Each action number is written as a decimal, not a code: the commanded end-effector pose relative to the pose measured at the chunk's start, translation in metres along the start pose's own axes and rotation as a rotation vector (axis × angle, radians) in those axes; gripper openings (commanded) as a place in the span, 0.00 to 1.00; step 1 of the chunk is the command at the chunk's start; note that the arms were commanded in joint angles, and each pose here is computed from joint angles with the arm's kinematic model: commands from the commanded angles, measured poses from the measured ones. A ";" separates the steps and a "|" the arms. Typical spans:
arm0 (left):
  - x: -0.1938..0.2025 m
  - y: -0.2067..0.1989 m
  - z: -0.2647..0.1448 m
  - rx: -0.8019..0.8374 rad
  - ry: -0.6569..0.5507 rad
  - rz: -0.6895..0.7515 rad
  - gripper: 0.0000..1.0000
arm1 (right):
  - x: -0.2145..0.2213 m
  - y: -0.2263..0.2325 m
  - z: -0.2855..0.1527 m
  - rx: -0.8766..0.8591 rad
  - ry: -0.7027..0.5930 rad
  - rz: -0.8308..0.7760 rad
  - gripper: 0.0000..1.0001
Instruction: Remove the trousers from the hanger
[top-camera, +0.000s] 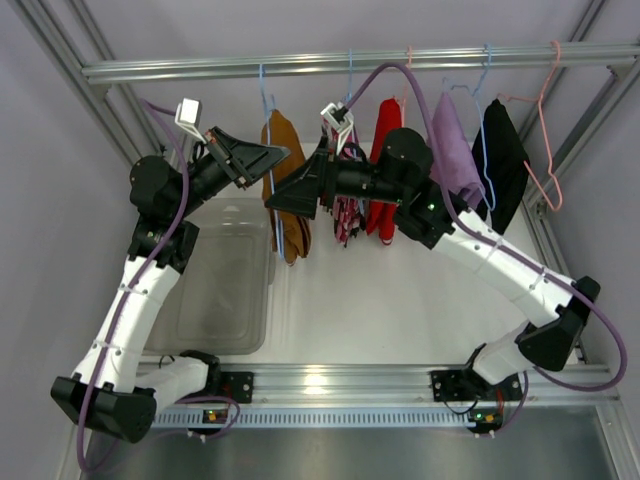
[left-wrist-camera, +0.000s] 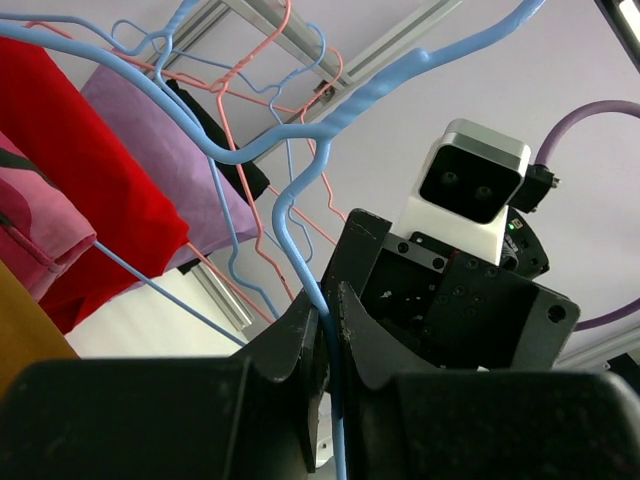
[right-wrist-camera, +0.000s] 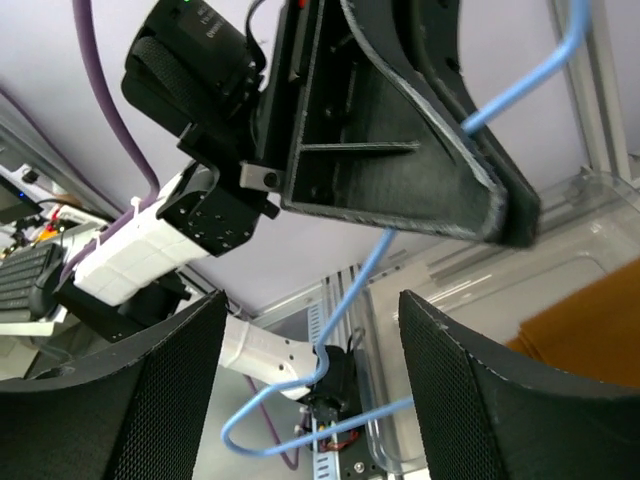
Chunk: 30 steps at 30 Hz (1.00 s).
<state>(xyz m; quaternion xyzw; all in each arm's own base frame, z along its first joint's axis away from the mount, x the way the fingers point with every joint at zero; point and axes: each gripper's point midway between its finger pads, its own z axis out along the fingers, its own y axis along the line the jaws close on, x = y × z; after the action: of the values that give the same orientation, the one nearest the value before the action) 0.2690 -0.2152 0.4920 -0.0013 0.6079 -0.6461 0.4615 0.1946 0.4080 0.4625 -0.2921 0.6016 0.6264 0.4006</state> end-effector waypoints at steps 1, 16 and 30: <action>-0.029 -0.091 -0.015 0.260 -0.137 0.235 0.00 | -0.026 0.044 0.010 -0.145 -0.071 -0.075 0.68; -0.034 -0.097 -0.014 0.278 -0.151 0.202 0.00 | -0.021 0.053 0.027 -0.218 -0.069 0.003 0.43; -0.023 -0.064 -0.016 0.171 -0.143 0.219 0.46 | -0.050 0.068 -0.005 -0.256 -0.162 -0.052 0.00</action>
<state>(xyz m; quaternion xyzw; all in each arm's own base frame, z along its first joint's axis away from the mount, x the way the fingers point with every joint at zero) 0.2538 -0.2102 0.5212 0.0262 0.5640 -0.6530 0.5047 0.1857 0.4357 0.4613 -0.2709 0.5946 0.6773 0.3381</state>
